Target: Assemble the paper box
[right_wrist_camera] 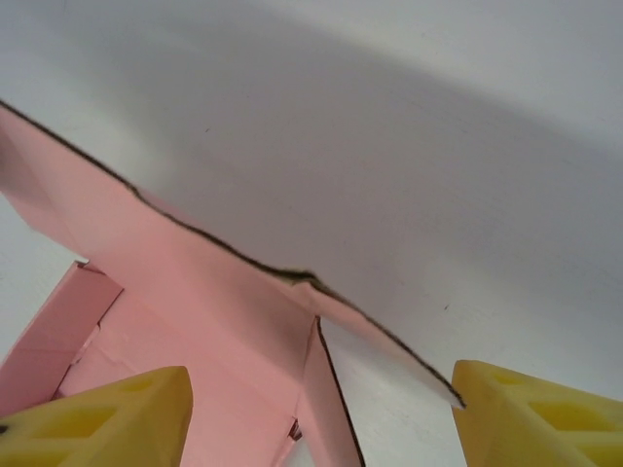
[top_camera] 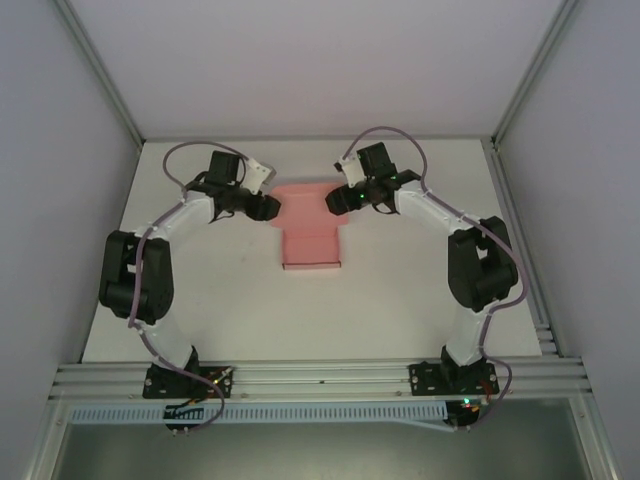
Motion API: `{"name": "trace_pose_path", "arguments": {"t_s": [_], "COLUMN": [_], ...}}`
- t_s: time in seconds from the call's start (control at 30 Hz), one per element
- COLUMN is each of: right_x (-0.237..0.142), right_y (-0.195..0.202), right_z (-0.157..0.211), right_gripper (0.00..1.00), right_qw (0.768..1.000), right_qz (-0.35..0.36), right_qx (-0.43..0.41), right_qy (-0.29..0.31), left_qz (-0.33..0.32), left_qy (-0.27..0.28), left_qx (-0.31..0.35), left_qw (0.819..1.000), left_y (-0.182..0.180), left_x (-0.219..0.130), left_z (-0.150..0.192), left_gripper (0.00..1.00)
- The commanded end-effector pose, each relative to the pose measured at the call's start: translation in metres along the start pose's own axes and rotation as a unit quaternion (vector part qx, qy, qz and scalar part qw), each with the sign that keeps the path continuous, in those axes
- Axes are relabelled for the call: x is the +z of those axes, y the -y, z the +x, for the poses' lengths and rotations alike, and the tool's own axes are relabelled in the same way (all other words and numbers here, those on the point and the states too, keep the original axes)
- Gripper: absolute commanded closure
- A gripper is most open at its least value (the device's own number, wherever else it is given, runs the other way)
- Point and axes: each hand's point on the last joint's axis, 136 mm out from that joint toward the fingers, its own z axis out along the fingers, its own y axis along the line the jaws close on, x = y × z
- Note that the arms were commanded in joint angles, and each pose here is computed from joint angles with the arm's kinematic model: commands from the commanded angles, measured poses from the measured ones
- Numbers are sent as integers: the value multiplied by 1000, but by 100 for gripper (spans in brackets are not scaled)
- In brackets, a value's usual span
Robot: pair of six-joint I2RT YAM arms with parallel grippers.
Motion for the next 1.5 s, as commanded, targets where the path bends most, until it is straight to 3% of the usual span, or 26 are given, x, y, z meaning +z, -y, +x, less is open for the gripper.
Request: {"name": "trace_pose_path", "arguments": {"t_s": [0.0,0.1,0.33,0.43,0.57,0.67,0.83,1.1,1.27,1.37,1.47], "right_x": [-2,-2,-3,-6,-15,-26,-39,-39,-37,-31,-20], "right_y": [-2,-5,-11,-10,-4,-3,13,6,-1,-9,-13], "right_z": [4,2,-1,-3,-10,-26,-44,-64,-71,-71,-66], "right_gripper": [39,46,84,90,95,96,93,97,97,97,97], "right_qw": [1000,1000,999,1000,999,995,970,933,910,909,915], "right_qz": [-10,-19,-35,-23,32,88,187,173,168,154,155], "right_qx": [-5,-5,-2,3,0,6,80,179,218,217,206], "right_qy": [-10,-8,-9,-7,10,49,136,260,309,322,310], "left_qz": [30,49,53,42,-43,-105,-143,-190,-181,-178,-156], "left_qy": [5,11,12,20,35,58,118,194,235,255,258], "left_qx": [19,29,32,27,-6,-44,-95,-131,-175,-206,-205], "left_qw": [999,998,998,999,998,992,978,954,939,928,931], "left_y": [9,17,21,22,11,6,15,31,34,30,35], "left_x": [-1,-3,-3,-5,-12,-21,-27,-21,-10,-2,8], "left_z": [-8,-11,-11,-17,-35,-51,-67,-83,-88,-91,-97], "left_gripper": [51,59,100,100,100,100,100,100,100,100,100]}}
